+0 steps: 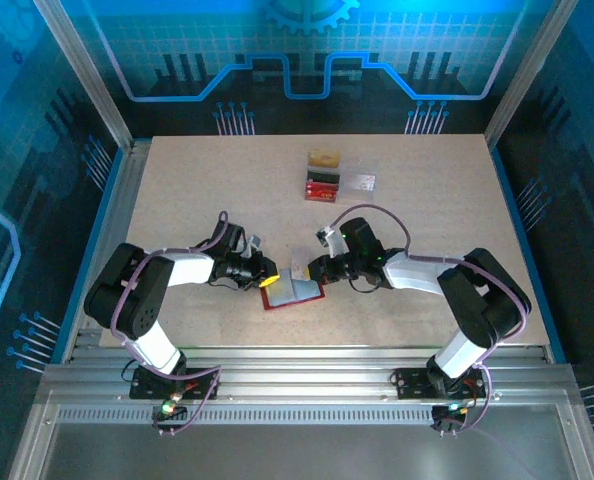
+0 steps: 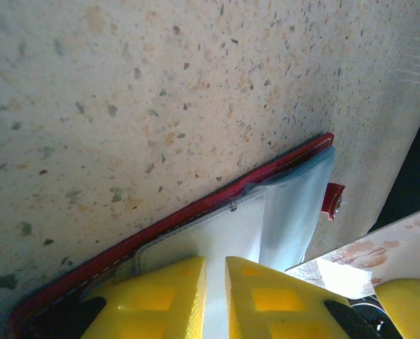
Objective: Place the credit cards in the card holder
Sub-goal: Insert the credit card into the card slot.
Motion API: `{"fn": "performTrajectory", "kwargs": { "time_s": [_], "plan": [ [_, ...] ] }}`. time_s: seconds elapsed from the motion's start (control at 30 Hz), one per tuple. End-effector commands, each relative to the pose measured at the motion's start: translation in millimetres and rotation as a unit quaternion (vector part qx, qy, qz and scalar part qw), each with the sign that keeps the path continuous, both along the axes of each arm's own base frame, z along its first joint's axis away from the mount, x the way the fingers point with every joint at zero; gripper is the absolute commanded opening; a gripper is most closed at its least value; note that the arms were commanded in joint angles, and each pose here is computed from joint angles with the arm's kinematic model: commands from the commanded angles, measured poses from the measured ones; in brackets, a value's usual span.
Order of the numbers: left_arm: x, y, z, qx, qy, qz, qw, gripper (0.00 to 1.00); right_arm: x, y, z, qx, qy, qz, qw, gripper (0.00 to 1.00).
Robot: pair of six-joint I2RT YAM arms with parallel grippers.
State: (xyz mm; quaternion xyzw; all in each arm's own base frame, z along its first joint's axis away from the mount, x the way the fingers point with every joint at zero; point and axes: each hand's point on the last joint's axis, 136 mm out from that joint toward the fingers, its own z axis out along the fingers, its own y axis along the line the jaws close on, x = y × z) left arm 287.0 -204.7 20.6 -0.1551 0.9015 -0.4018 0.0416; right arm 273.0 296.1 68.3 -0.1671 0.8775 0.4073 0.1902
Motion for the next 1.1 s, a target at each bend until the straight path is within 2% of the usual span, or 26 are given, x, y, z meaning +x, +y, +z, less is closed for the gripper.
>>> {"fn": "performTrajectory", "kwargs": {
  "time_s": [0.0,0.73,1.07],
  "plan": [
    [-25,22,-34,0.075,0.055,0.008,0.996,0.16,-1,8,0,0.017,-0.003,0.008,1.0,0.0],
    [-25,27,-32,0.093,0.05,0.01,0.994,0.16,5,9,-12,0.034,0.01,0.009,0.999,0.0],
    [-25,27,-33,0.093,0.052,0.01,0.994,0.17,1,2,-27,0.021,0.026,0.001,0.999,0.0]
  ]
}}
